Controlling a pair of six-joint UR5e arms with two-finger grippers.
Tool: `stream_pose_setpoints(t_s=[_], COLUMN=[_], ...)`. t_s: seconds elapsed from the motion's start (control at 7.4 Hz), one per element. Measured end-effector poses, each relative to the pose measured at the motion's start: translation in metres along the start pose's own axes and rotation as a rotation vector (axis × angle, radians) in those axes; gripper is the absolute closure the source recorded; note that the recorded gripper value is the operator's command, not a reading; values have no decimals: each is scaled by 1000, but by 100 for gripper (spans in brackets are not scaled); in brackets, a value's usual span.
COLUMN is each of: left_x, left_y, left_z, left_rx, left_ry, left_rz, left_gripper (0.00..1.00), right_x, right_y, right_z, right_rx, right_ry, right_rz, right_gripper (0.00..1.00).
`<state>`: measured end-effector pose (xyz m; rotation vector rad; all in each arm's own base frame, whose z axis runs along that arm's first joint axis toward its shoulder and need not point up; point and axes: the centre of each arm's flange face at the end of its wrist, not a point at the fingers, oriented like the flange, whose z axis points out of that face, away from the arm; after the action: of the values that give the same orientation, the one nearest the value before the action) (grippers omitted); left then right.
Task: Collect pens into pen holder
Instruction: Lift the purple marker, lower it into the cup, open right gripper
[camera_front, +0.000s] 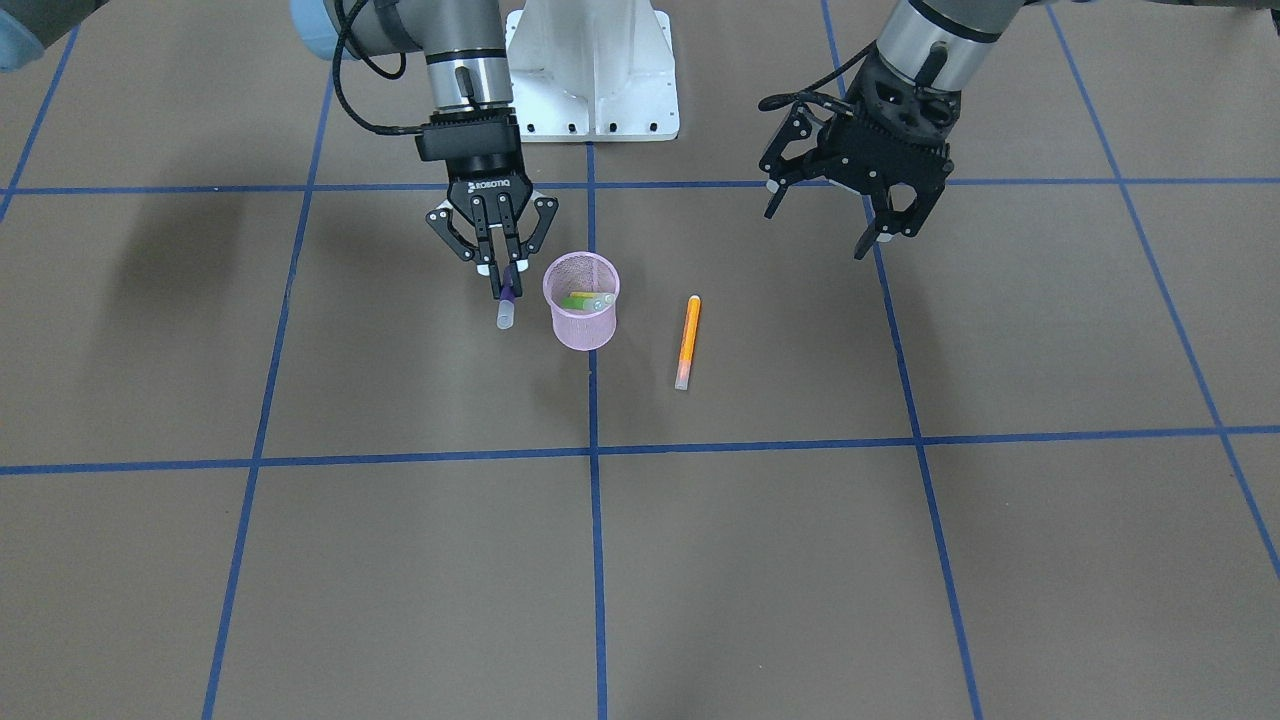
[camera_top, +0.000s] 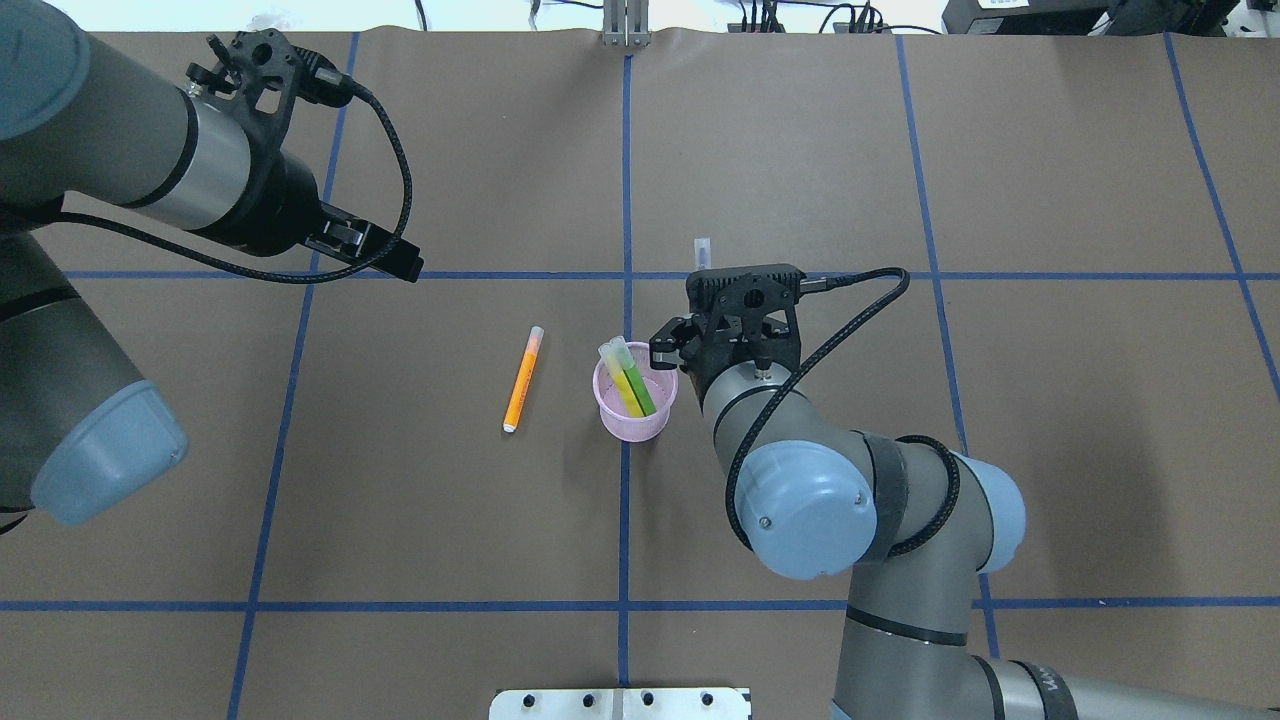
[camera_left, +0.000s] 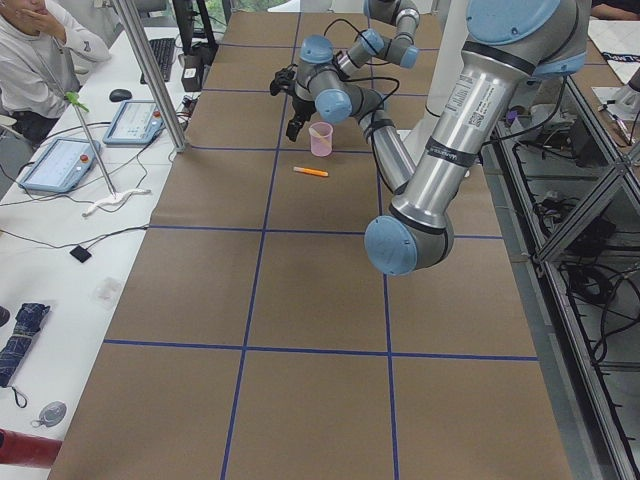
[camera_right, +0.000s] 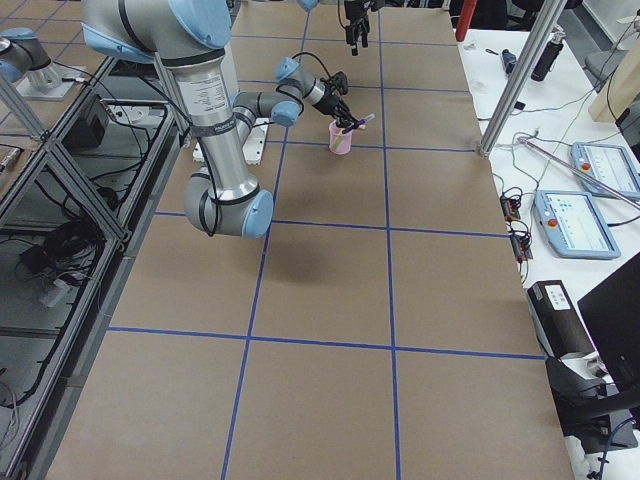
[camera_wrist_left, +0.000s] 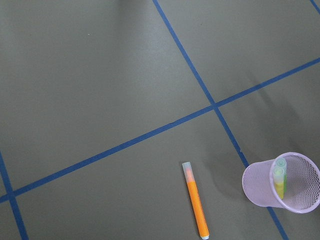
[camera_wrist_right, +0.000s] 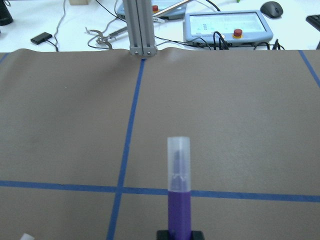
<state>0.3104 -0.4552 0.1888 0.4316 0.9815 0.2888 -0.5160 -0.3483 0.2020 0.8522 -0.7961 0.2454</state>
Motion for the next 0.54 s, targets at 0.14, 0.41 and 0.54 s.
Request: stream_pose_setpoints(t_s=[0.14, 0.41, 0.54], left_x=[0, 0, -1], left_y=[0, 1, 1], left_z=[1, 3, 3], left_rx=[-2, -5, -7], left_ry=[0, -1, -2], left_rz=[-1, -3, -4], left_gripper=[0, 0, 0], right_x=[-6, -15, -23], right_y=[12, 25, 28], right_z=[3, 2, -2], right_rx=[32, 58, 65], right_ry=[-8, -21, -30], right_rz=[-16, -30, -36], right_gripper=[100, 100, 100])
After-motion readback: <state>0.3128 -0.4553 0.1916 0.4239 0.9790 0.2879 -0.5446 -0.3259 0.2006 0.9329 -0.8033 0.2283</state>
